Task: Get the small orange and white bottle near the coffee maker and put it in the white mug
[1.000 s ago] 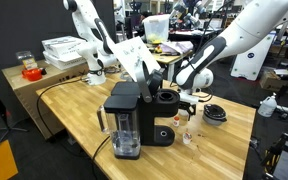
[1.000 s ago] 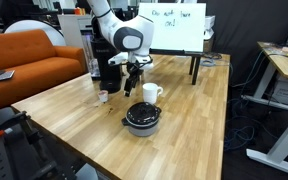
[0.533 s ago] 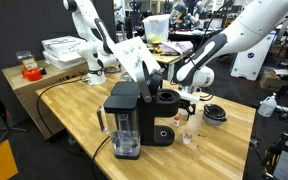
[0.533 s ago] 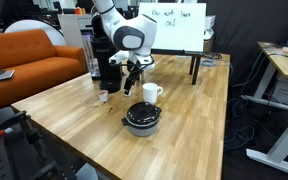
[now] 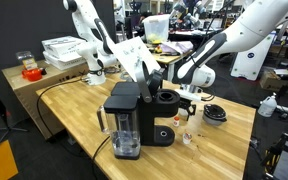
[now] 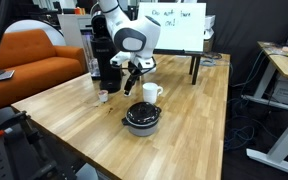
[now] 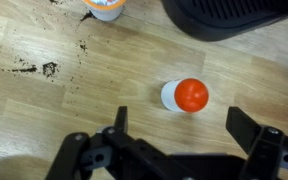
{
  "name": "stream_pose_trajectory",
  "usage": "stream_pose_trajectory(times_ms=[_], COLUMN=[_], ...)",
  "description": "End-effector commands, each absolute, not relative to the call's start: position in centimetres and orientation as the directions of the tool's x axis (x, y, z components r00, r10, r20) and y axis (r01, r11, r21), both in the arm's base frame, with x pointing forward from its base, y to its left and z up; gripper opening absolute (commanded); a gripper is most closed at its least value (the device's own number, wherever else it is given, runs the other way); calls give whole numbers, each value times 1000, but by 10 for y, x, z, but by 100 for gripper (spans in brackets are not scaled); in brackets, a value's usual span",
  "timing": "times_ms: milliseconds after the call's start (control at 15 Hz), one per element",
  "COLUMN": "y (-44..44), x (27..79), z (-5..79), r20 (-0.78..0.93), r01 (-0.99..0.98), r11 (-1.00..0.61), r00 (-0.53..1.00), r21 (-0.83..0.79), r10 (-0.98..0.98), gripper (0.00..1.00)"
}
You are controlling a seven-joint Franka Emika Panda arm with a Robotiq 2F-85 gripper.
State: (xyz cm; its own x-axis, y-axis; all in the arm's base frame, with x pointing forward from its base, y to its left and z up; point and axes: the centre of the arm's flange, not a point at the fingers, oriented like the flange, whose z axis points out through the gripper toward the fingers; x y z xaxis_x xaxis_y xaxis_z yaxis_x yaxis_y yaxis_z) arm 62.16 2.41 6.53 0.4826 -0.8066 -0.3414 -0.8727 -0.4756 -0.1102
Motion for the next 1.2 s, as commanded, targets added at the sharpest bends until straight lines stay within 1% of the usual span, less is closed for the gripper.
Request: stream_pose_trajectory(times_ms=[0,533,600,667,733,800,867,1000,1133], y=[30,41,40,40,40,40,39,39,37], x=[624,632,633,633,634,635,635,637,638], z=[58,45,44,43,42,41,41,41,42], r20=[-392,-404,-406,-408,-410,-412,-413,-414,-416], r01=[-859,-847,-847,-846,-844,-844,-843,-841,-842], r11=[-494,-513,-514,-515,-517,-518,-519,-521,-520], r00=[505,521,522,523,524,526,527,530,528], r21=[-139,-138,-138,-138,-139,-141,-143,-145,-144], r10=[-769,-752,-750,-749,-746,-744,-743,-740,-740], gripper=[100,100,89,80,68,60,54,38,25])
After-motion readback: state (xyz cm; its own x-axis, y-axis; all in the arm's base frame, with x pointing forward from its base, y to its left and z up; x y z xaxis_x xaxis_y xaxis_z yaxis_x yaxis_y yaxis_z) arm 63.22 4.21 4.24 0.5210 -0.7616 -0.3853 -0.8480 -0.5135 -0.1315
